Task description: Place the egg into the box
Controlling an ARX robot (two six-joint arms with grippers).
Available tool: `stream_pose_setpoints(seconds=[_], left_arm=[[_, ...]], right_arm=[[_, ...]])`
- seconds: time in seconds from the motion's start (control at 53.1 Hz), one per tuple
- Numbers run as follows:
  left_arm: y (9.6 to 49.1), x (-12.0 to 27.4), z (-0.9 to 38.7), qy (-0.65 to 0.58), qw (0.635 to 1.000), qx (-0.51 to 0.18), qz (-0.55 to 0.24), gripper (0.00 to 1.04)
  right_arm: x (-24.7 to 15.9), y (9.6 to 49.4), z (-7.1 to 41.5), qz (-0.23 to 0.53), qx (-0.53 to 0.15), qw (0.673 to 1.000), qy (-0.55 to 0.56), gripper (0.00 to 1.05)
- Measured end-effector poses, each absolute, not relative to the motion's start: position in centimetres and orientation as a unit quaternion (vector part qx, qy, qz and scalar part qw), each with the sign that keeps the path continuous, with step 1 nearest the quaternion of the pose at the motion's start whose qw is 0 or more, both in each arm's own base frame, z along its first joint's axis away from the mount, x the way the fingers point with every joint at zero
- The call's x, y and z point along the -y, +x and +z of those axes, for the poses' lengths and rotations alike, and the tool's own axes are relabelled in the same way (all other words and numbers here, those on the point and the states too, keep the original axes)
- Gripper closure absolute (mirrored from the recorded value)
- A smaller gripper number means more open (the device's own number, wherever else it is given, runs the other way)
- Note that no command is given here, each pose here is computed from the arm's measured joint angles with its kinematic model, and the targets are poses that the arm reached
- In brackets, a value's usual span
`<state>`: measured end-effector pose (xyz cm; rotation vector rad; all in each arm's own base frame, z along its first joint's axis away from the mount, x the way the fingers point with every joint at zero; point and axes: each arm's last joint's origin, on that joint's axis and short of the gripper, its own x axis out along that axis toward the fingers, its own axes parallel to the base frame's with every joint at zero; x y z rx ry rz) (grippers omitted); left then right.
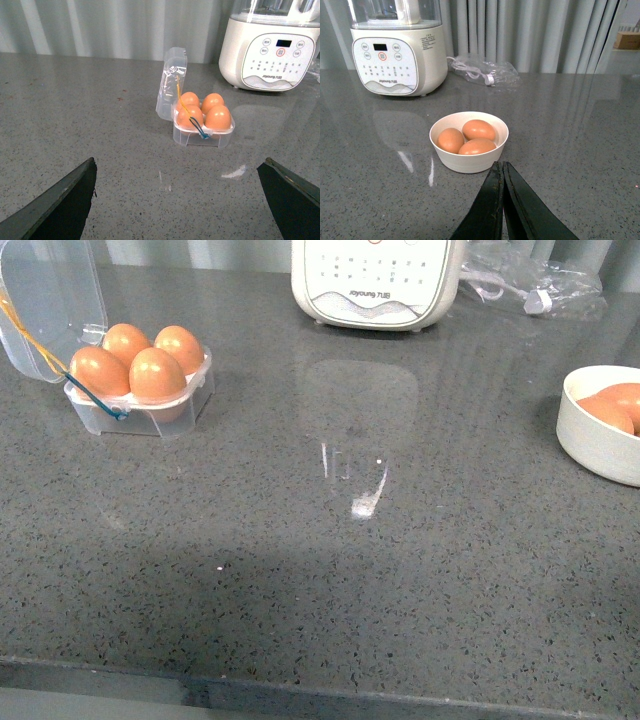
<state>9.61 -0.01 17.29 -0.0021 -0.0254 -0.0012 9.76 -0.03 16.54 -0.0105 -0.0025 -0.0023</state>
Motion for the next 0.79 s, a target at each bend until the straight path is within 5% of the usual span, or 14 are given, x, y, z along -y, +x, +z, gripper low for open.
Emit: stream_pose_setpoints(seconds=[0.057, 0.226, 0.622, 0.791], left_arm=[[9.61, 0.01, 17.28, -0.001, 1.000, 0.012, -0.001, 0.07], [9.61, 0.01, 17.29, -0.001, 1.000, 0.013, -0.001, 0.07], [9.61, 0.01, 17.29, -0.001, 1.000, 0.013, -0.001, 0.07], [9.62, 0.01, 17.30, -0.001, 1.000, 0.011, 0.002, 0.07]], right_arm=[[0.03, 9.76, 16.54, -0.001, 0.001, 1.000, -0.006, 1.01], [0.03, 9.76, 16.54, -0.001, 0.001, 1.000, -0.005, 0.75], [0.03, 9.76, 16.54, -0.001, 0.001, 1.000, -0.005, 0.06], [0.03, 9.76, 16.54, -0.001, 0.001, 1.000, -0.005, 0.07]])
